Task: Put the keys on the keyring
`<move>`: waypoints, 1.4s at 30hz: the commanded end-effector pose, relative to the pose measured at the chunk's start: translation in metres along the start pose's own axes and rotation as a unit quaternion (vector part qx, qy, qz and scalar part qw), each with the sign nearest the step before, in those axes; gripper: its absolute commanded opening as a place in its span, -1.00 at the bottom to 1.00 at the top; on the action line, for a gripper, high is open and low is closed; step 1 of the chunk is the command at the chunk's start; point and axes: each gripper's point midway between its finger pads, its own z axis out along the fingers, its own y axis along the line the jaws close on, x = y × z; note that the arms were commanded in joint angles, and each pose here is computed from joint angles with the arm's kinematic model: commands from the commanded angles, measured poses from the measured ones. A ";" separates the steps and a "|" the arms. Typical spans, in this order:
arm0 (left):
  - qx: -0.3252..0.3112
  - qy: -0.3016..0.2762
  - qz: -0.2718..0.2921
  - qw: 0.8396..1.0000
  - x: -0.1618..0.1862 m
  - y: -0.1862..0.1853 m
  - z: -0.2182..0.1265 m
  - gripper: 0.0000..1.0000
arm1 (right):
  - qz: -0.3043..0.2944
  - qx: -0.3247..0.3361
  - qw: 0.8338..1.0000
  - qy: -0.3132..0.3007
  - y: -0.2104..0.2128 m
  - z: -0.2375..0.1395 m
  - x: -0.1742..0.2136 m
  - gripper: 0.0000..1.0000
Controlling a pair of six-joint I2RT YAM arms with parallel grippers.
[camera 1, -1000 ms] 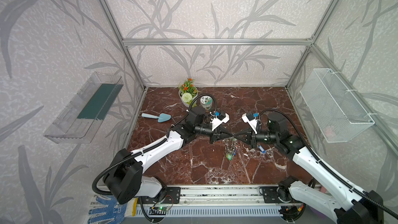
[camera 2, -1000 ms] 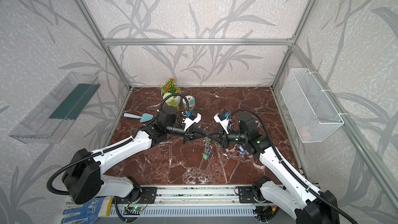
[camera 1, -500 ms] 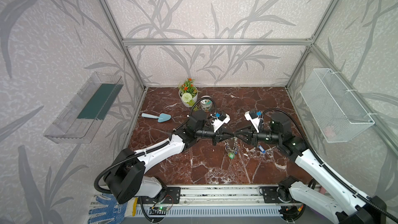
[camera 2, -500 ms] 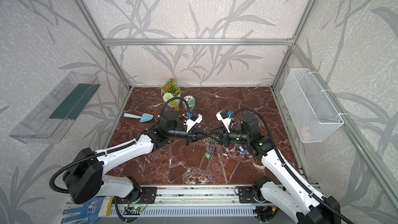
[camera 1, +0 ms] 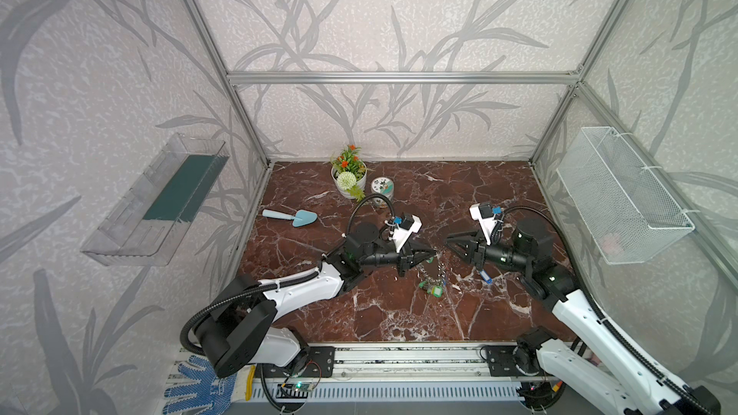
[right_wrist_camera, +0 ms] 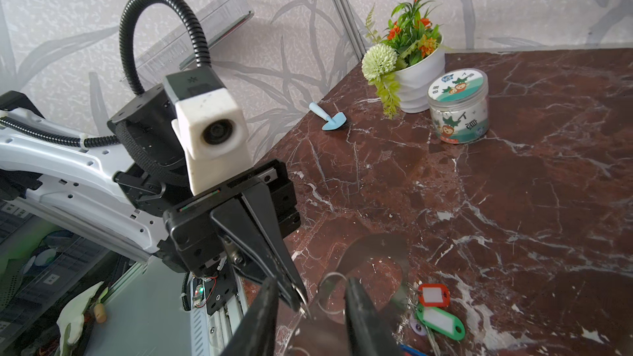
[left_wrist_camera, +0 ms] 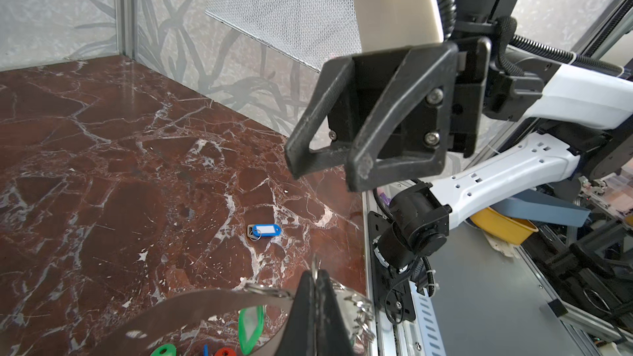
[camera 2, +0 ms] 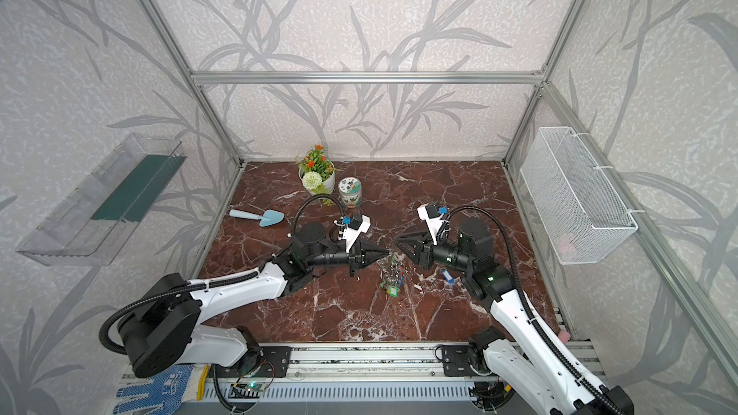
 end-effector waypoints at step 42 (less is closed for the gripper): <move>0.020 -0.222 0.009 0.975 -0.071 -0.023 -0.015 -1.00 | 0.001 -0.126 0.992 -0.023 0.026 0.021 -0.005 -0.72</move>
